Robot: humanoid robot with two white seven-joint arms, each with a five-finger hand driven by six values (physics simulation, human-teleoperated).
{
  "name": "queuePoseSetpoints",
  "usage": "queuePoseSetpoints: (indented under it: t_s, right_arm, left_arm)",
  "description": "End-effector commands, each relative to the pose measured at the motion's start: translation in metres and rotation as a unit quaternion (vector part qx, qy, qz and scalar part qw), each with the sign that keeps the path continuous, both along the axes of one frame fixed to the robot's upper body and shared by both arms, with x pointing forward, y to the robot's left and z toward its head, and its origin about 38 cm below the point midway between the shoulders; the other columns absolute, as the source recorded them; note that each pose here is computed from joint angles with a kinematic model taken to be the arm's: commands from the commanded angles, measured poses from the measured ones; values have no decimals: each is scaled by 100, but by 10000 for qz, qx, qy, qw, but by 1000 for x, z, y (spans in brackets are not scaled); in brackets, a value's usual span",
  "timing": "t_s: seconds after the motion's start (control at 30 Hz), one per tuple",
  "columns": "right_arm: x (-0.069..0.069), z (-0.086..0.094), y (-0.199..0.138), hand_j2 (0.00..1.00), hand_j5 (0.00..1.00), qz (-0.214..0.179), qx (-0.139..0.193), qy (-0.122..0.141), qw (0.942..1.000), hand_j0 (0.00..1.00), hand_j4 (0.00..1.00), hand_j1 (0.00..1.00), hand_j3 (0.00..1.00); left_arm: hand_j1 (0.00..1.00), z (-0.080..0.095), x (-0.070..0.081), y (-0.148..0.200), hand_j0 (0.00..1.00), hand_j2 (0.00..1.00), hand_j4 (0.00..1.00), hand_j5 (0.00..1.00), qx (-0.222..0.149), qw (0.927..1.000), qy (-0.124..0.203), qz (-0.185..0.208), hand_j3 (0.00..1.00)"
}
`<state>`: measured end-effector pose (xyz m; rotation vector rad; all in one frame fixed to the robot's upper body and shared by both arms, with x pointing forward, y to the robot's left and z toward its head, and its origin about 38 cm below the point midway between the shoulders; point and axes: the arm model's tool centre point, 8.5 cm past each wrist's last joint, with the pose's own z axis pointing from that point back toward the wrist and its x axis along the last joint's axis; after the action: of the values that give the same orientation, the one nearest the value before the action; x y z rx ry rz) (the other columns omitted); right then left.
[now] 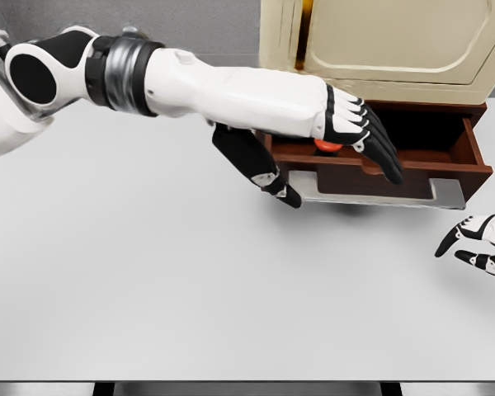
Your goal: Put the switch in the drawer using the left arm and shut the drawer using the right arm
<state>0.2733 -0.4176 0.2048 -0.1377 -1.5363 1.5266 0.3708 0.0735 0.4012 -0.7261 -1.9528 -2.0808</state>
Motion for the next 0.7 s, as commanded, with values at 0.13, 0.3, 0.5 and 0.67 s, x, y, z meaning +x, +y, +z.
queuePoseSetpoints:
  t_s: [0.13,0.3,0.5,0.67]
  right_arm:
    - [0,1,0,50,50,-6,36,4,10000,50,50,50,50]
    - [0,1,0,50,50,-4,29,12,10000,50,50,50,50]
    - [0,-1,1,50,50,10,35,38,10000,50,50,50,50]
    - [-1,-3,2,51,51,28,43,71,10000,51,51,51,51]
  left_arm:
    - [96,-31,18,9,96,96,96,96,1389,9424,2726,1356,96]
    - [100,-33,24,25,100,100,100,100,1425,9224,3163,1699,100]
    - [99,-31,40,35,99,99,99,99,1325,8947,3450,2509,99]
    - [100,-40,46,24,100,100,100,100,1245,8903,3363,2806,100]
